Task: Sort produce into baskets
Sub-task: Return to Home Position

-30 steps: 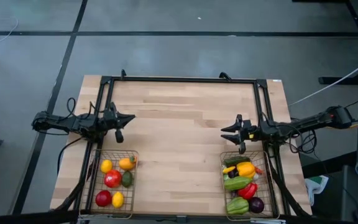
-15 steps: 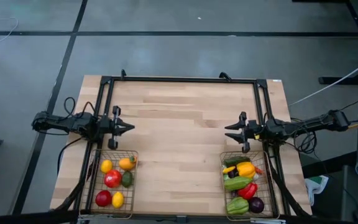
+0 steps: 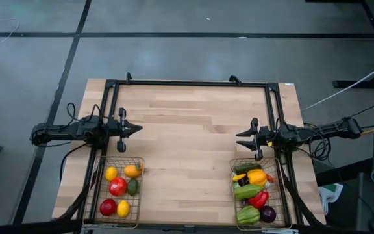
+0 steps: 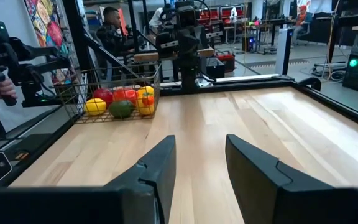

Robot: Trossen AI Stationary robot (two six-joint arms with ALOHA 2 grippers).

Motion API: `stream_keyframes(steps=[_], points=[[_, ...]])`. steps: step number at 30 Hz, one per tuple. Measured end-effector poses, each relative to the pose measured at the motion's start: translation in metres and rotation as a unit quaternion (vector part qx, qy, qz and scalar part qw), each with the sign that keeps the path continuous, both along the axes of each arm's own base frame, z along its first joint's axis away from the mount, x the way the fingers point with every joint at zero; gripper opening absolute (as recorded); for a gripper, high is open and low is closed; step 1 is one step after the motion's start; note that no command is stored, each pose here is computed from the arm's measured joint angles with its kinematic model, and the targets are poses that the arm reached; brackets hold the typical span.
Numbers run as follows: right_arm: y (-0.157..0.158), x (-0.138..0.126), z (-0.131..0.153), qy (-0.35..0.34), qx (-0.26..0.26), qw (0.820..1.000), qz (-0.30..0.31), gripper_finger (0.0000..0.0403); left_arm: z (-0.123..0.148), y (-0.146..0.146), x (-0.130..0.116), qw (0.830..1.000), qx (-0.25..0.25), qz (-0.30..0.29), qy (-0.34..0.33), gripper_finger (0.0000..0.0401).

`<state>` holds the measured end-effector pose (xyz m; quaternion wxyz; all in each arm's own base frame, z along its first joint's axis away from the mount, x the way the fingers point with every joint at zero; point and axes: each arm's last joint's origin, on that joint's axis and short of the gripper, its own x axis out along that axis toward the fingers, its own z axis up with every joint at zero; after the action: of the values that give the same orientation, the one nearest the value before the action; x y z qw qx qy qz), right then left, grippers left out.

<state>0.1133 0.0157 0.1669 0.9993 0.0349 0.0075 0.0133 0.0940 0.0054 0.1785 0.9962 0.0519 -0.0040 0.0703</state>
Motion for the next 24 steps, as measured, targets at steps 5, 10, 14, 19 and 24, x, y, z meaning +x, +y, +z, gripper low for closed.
stream_keyframes(steps=[5,10,14,19,24], points=[[0.0,-0.001,-0.001,0.006,-0.001,1.0,0.0,0.0138,-0.001,0.005,0.0,1.0,-0.009,0.007,0.002,0.0011],[0.0,-0.002,-0.002,0.011,0.001,1.0,0.0,0.0138,-0.003,0.012,-0.001,0.999,-0.011,0.042,0.014,0.0011],[-0.001,-0.004,-0.006,0.03,0.011,0.999,-0.001,0.0138,-0.008,0.015,-0.002,0.998,-0.021,0.05,0.037,0.0011],[-0.001,-0.007,-0.009,0.046,0.017,0.999,-0.001,0.0138,-0.008,0.017,-0.003,0.998,-0.025,0.044,0.038,0.0011],[-0.002,-0.01,-0.005,0.024,0.007,1.0,-0.001,0.0138,-0.008,0.02,-0.003,0.998,-0.026,0.054,0.037,0.0011]])
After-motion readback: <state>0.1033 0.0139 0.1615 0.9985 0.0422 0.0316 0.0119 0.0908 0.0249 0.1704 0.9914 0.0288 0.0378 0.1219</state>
